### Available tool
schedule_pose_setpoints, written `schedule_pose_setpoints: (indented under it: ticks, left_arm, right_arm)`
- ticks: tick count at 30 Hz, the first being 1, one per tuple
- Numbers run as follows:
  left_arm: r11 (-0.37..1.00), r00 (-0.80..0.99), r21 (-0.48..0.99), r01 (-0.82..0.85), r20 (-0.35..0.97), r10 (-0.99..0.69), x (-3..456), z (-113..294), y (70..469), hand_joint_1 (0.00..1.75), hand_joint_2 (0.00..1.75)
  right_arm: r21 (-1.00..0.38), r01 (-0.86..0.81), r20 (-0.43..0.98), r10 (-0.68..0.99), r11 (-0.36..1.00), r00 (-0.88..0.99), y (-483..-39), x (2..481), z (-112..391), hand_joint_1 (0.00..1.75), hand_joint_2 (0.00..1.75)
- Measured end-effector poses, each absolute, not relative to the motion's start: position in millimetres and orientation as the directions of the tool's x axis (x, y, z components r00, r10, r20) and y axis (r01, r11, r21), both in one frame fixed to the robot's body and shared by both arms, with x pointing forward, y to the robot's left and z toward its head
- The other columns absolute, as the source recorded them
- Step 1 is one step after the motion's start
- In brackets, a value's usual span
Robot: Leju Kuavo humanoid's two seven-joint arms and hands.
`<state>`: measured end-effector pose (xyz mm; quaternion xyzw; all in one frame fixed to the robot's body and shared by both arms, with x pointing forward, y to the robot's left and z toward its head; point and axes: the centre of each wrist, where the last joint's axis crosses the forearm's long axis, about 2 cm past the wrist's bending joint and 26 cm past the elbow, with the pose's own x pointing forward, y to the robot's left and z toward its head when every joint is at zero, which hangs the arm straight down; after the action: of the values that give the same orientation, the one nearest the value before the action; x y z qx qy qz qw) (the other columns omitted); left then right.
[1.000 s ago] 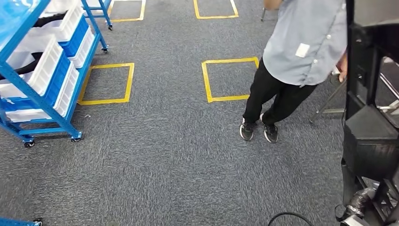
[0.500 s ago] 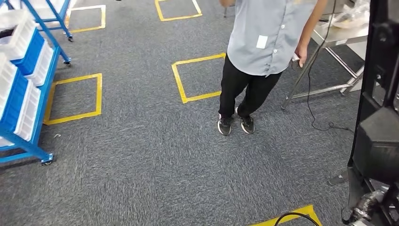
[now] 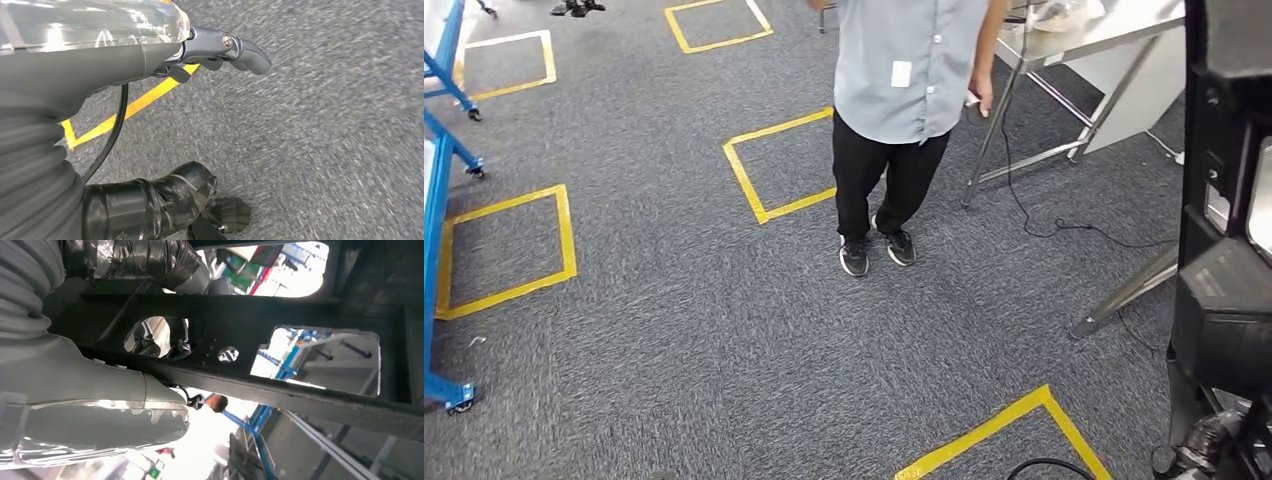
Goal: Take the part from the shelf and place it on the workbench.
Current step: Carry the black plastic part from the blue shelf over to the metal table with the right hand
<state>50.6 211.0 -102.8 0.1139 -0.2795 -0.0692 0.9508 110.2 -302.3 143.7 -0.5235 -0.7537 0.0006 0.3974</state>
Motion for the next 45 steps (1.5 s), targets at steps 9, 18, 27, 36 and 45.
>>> schedule_pose_setpoints:
  ticks: [9, 18, 27, 36, 45]
  left_arm:
    - [0.965, 0.835, 0.255, 0.068, 0.514, -0.195, 49.6, -102.9, 210.9, 0.0, 1.75]
    - [0.964, 0.834, 0.256, 0.066, 0.517, -0.194, 51.0, -102.8, 211.3, 0.0, 1.75]
    - [0.965, 0.837, 0.257, 0.059, 0.514, -0.189, 49.4, -102.9, 211.3, 0.0, 1.75]
    - [0.965, 0.828, 0.255, 0.057, 0.529, -0.188, 51.9, -102.6, 210.8, 0.0, 1.75]
    - [0.966, 0.831, 0.253, 0.056, 0.524, -0.186, 48.8, -103.1, 211.7, 0.0, 1.75]
  right_arm:
    - [-0.419, 0.789, 0.596, 0.791, 0.45, -0.135, -302.2, 109.1, 143.4, 1.75, 1.75]
    - [-0.42, 0.788, 0.596, 0.792, 0.45, -0.134, -302.2, 108.6, 143.2, 1.75, 1.75]
    - [-0.425, 0.786, 0.595, 0.793, 0.449, -0.132, -302.0, 109.6, 142.6, 1.75, 1.75]
    - [-0.425, 0.787, 0.595, 0.793, 0.448, -0.13, -302.1, 110.3, 142.9, 1.75, 1.75]
    - [-0.425, 0.787, 0.597, 0.792, 0.448, -0.129, -302.0, 111.2, 142.9, 1.75, 1.75]
